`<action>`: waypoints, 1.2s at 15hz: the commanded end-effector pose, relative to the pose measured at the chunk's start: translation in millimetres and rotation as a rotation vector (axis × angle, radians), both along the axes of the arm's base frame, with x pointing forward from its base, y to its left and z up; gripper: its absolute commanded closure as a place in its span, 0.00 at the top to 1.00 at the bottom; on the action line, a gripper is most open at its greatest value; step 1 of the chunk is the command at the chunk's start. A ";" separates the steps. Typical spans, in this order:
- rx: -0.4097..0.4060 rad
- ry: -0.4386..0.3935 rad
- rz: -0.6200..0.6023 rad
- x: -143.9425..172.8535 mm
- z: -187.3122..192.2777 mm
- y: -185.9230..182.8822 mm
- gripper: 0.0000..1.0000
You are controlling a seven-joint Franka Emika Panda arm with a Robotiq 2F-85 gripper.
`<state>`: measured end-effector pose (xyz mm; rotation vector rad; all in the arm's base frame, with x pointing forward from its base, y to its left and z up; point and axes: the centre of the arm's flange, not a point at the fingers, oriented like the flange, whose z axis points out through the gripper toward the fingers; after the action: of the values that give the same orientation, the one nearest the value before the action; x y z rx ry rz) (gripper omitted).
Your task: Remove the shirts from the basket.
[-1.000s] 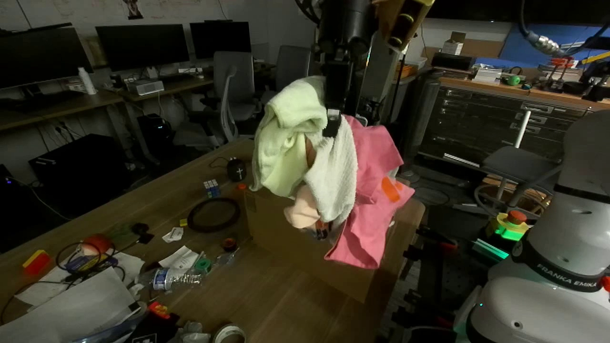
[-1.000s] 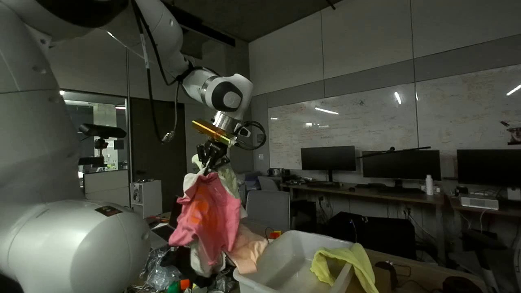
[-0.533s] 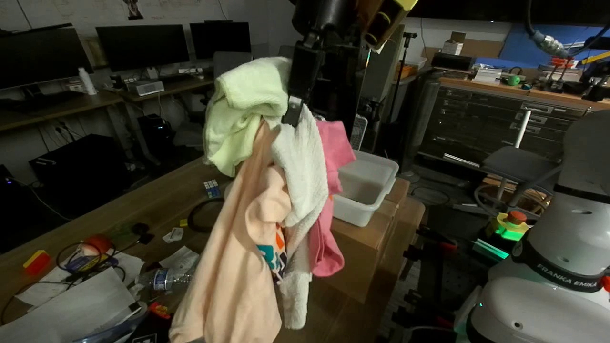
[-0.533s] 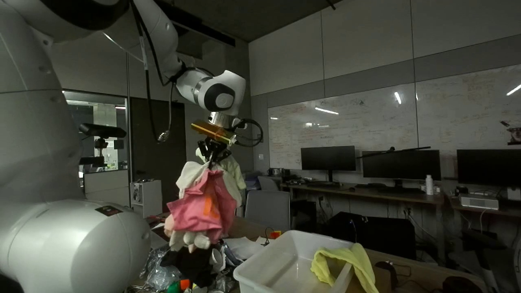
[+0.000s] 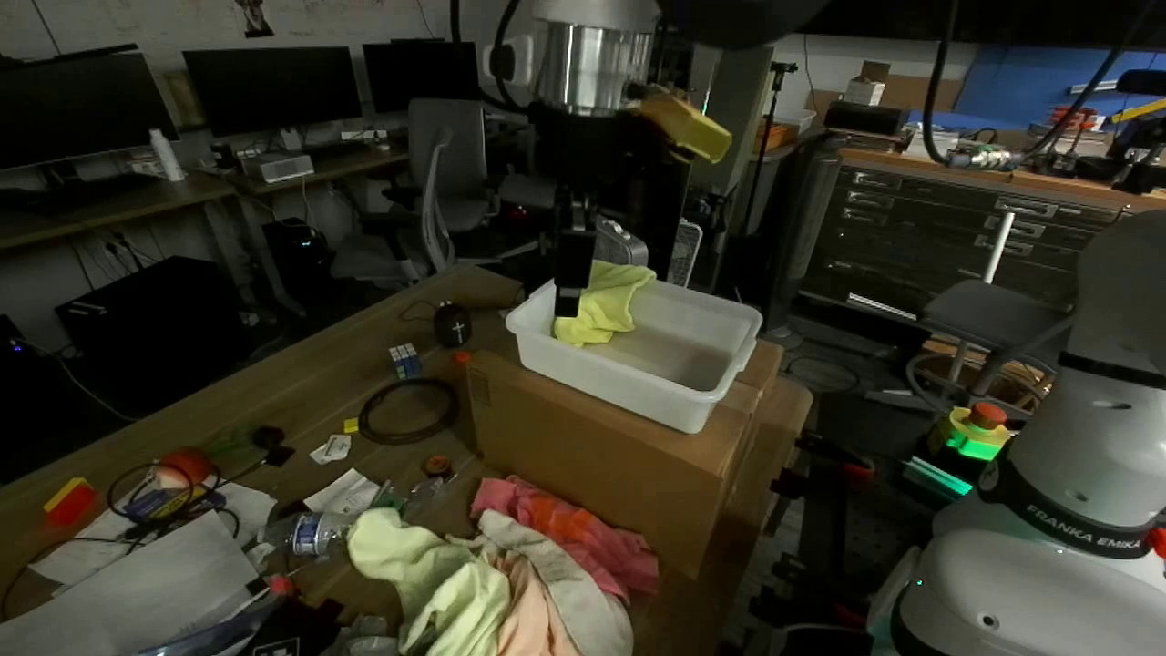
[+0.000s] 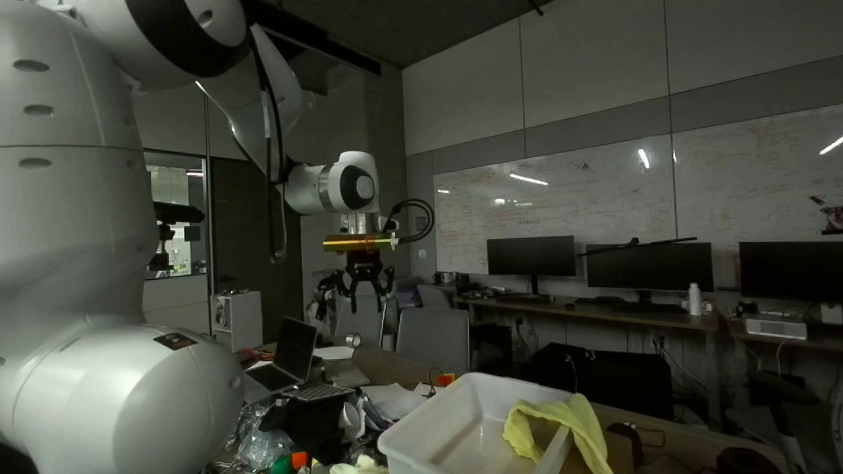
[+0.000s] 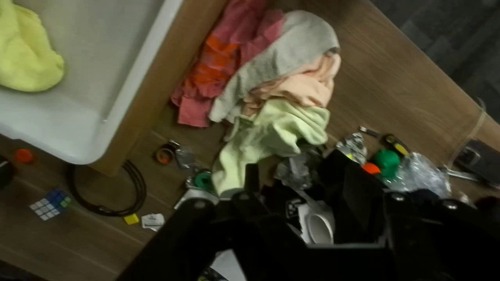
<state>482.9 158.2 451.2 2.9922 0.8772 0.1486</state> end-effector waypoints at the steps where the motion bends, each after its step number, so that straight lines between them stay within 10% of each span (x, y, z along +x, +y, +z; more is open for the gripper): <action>1: -0.170 -0.091 -0.071 4.3 -16.5 -23.2 0.93; 9: -0.278 -0.193 -0.432 15.8 -46.8 -161.7 1.00; 18: -0.135 -0.282 -0.426 40.7 -84.8 -234.9 1.00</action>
<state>505.2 -65.4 377.4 2.8139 0.1647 0.3974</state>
